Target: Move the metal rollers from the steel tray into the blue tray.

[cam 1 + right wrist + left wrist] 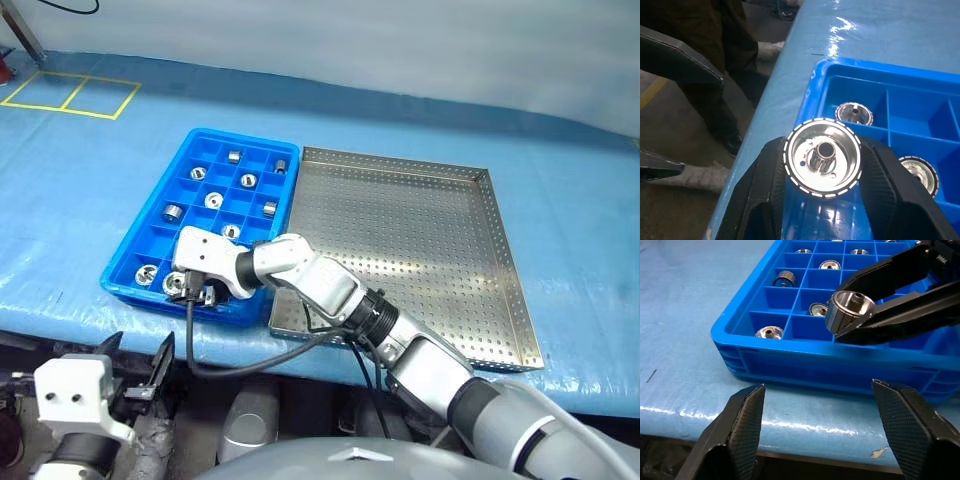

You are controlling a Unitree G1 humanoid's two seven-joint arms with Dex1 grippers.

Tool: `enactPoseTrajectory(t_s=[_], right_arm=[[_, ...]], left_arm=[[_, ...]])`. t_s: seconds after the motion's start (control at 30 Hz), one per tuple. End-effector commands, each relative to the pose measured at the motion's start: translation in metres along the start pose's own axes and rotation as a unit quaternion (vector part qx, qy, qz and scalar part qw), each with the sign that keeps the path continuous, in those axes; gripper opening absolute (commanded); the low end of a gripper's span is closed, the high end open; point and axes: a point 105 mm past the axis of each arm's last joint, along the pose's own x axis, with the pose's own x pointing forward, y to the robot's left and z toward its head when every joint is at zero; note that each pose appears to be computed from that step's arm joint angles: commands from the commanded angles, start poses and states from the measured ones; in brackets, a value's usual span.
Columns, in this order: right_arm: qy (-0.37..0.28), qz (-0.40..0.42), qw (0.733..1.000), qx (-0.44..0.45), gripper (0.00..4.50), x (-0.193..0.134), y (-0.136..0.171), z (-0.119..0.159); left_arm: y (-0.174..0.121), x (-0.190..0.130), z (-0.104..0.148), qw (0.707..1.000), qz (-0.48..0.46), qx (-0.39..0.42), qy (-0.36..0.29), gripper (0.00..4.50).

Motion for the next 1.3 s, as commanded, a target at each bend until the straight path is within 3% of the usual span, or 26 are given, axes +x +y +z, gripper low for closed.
enactPoseTrajectory(t_s=[0.03, 0.13, 0.27, 0.33, 0.53, 0.7, 0.83, 0.93, 1.03, 1.1, 1.3], right_arm=[[-0.015, -0.015, 1.0, -0.012, 1.7, -0.003, -0.009, 0.01], [-0.002, -0.012, 1.0, 0.0, 1.7, -0.003, -0.01, 0.002], [0.017, -0.006, 1.0, 0.008, 3.05, -0.003, -0.007, -0.009], [-0.002, 0.005, 1.0, 0.005, 3.68, -0.008, -0.001, -0.001], [-0.093, -0.073, 0.993, -0.001, 3.68, -0.043, -0.018, 0.043], [-0.143, -0.248, 0.958, -0.031, 3.68, -0.119, -0.057, 0.052], [-0.074, -0.455, 0.887, -0.025, 3.68, -0.206, -0.098, 0.013], [0.04, -0.536, 0.843, -0.028, 3.68, -0.26, -0.099, -0.035], [0.103, -0.537, 0.837, 0.011, 3.68, -0.285, -0.078, -0.072], [0.101, -0.531, 0.84, 0.047, 3.68, -0.29, -0.064, -0.084], [0.102, -0.516, 0.847, 0.074, 3.68, -0.292, -0.04, -0.096]], left_arm=[[-0.007, 0.002, 0.016, 0.999, -0.01, 0.01, -0.031, 3.7], [-0.008, 0.005, 0.017, 0.999, -0.015, 0.011, -0.033, 3.7], [-0.008, 0.008, 0.02, 0.999, -0.018, 0.015, -0.035, 3.7], [-0.008, 0.01, 0.021, 0.999, -0.02, 0.018, -0.036, 3.7], [-0.018, 0.024, 0.036, 0.996, -0.062, 0.017, -0.067, 3.7], [-0.058, 0.054, 0.067, 0.975, -0.181, 0.007, -0.13, 3.7], [-0.097, 0.081, 0.089, 0.945, -0.281, -0.003, -0.165, 3.7], [-0.114, 0.107, 0.098, 0.936, -0.302, 0.018, -0.181, 3.7], [-0.124, 0.129, 0.096, 0.931, -0.32, 0.047, -0.171, 3.7], [-0.125, 0.142, 0.092, 0.93, -0.327, 0.057, -0.157, 3.7], [-0.131, 0.155, 0.082, 0.924, -0.348, 0.073, -0.141, 3.7]])
